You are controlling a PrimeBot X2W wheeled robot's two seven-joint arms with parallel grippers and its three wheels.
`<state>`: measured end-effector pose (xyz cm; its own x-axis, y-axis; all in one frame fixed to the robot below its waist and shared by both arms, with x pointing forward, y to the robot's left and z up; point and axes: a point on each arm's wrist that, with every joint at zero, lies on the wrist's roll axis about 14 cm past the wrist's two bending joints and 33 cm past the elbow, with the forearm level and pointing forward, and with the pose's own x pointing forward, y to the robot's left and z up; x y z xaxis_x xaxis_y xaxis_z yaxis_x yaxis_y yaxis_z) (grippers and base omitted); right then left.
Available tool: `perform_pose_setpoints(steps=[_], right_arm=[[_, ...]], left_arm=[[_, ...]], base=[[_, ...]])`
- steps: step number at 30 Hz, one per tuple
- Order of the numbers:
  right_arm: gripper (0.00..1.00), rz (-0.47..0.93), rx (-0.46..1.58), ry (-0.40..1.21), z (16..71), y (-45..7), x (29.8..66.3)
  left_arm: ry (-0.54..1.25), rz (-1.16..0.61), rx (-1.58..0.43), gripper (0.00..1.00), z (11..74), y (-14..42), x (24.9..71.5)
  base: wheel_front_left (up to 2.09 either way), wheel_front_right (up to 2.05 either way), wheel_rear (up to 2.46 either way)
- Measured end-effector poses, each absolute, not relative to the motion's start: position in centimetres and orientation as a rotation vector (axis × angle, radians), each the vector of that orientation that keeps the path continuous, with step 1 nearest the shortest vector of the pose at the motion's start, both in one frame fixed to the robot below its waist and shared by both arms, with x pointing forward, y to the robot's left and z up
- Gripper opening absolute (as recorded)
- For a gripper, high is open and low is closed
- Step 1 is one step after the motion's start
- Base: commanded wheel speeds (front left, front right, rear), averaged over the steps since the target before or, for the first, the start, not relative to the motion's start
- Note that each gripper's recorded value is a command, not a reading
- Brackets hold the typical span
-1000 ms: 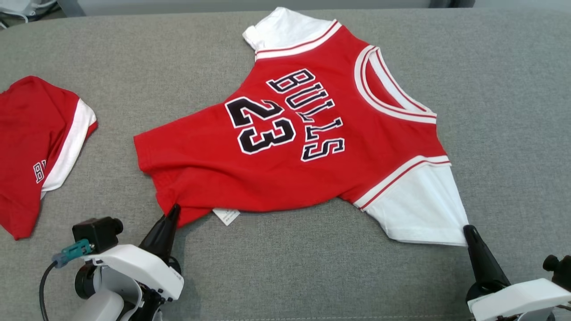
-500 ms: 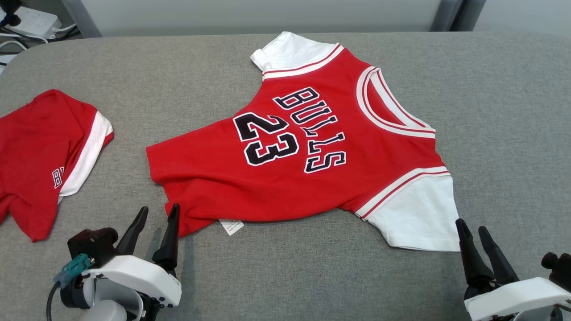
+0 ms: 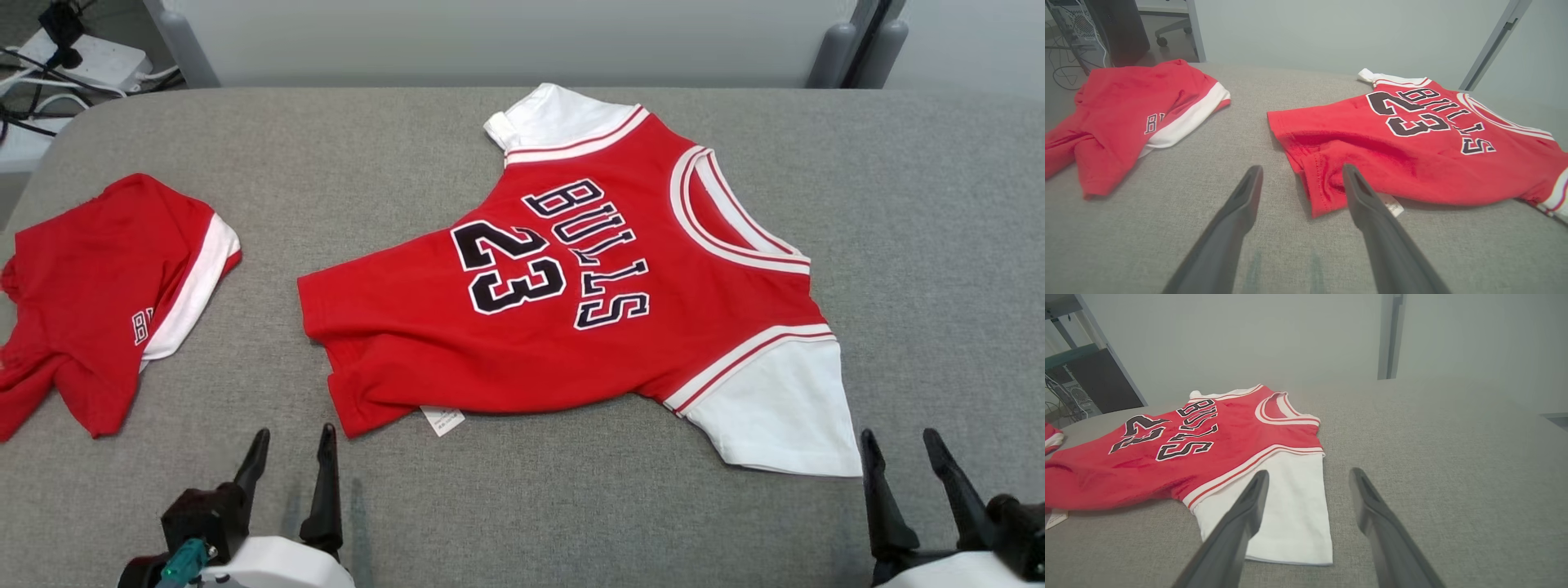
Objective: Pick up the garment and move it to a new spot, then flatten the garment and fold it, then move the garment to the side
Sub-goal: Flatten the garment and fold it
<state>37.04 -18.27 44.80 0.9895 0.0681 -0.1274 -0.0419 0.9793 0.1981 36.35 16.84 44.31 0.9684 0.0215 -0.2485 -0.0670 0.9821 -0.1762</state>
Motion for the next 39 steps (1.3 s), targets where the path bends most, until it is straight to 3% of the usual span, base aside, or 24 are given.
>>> perform_pose_setpoints(steps=[8, 22, 31, 39], right_arm=[[1.00, 0.044, 0.128, 0.174, 43.2, -18.3, 34.7], [1.00, 0.029, 0.151, 0.172, 43.0, -18.1, 33.8], [1.00, 0.028, 0.154, 0.191, 42.2, -18.0, 34.0], [1.00, 0.048, 0.151, 0.229, 40.9, -17.5, 36.2]], left_arm=[[0.228, 0.033, -0.195, 1.00, 44.7, 16.1, 34.8], [0.233, 0.008, -0.167, 1.00, 44.1, 16.1, 34.0], [0.315, -0.078, -0.193, 1.00, 42.4, 14.4, 34.0], [0.371, -0.149, -0.222, 1.00, 40.7, 12.6, 37.2]], base=[[0.00, 0.00, 0.00], [0.00, 0.00, 0.00], [0.00, 0.00, 0.00], [0.00, 0.00, 0.00]])
